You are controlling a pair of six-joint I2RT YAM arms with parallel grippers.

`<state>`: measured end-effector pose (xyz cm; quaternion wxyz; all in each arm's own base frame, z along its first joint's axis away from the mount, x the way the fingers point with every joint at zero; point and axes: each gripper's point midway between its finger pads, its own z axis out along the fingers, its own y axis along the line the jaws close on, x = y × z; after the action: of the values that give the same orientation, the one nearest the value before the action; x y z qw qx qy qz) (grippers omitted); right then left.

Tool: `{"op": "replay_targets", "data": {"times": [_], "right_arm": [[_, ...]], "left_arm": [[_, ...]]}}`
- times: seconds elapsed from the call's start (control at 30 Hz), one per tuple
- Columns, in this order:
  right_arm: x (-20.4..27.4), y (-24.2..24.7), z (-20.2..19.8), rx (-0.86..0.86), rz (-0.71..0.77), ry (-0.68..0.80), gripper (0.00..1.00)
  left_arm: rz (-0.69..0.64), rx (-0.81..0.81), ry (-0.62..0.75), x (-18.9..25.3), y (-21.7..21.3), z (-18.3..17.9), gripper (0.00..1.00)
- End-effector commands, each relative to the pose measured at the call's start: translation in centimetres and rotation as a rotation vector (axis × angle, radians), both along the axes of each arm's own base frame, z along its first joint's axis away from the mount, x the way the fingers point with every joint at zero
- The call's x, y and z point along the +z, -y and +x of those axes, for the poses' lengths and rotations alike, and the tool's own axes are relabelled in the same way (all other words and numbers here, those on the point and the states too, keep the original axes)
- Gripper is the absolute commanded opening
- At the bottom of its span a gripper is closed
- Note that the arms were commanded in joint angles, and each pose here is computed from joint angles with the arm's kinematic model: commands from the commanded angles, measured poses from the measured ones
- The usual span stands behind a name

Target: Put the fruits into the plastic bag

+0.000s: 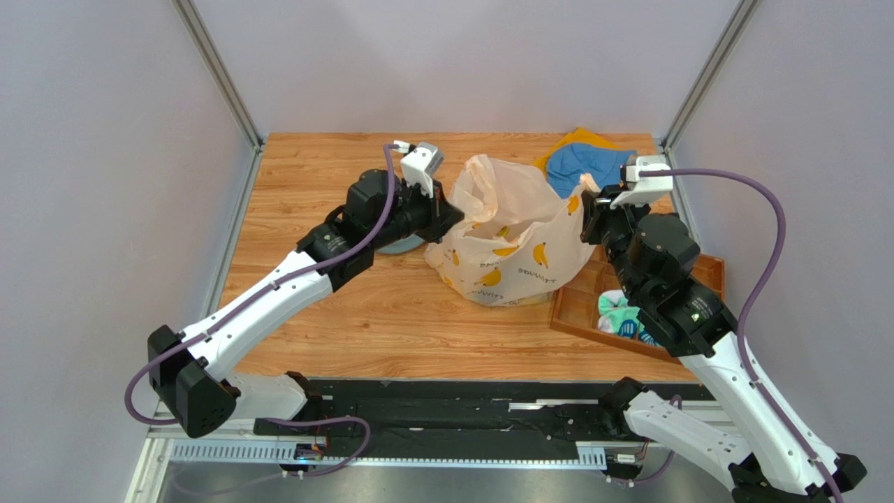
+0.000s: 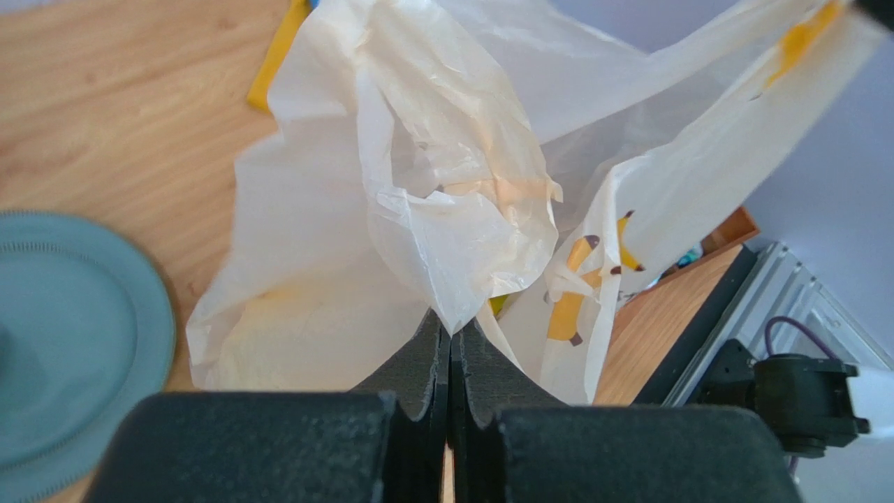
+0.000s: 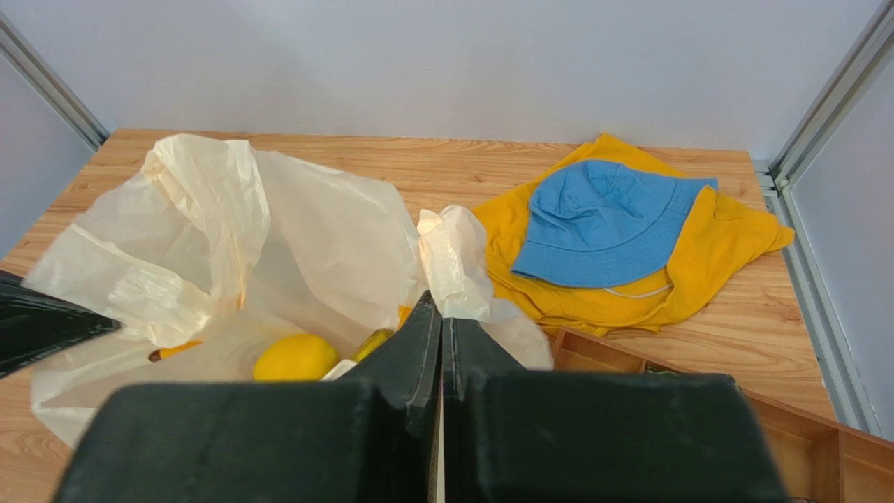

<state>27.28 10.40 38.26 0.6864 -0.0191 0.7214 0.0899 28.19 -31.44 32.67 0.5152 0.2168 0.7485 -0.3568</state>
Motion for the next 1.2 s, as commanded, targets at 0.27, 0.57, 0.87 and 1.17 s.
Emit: {"op": "replay_targets", "data": {"times": [0.27,0.57,0.87,1.17], "right_arm": [[1.6,0.2,0.0,-0.005,0.03,0.043,0.0],[1.7,0.6,-0.3,-0.014,0.029,0.049,0.0],[1.8,0.8,-0.5,-0.016,0.025,0.055,0.0],[1.3,0.6,-0.1,-0.02,0.014,0.045,0.0]], "left_arm": [[-0.032,0.032,-0.004,1.0,-1.9,0.1,0.57],[0.032,0.278,0.091,3.7,-11.2,3.7,0.93],[0.161,0.586,-0.08,-3.7,-21.9,10.1,0.96],[0.295,0.597,-0.296,-12.4,-22.7,16.6,0.96]]}}
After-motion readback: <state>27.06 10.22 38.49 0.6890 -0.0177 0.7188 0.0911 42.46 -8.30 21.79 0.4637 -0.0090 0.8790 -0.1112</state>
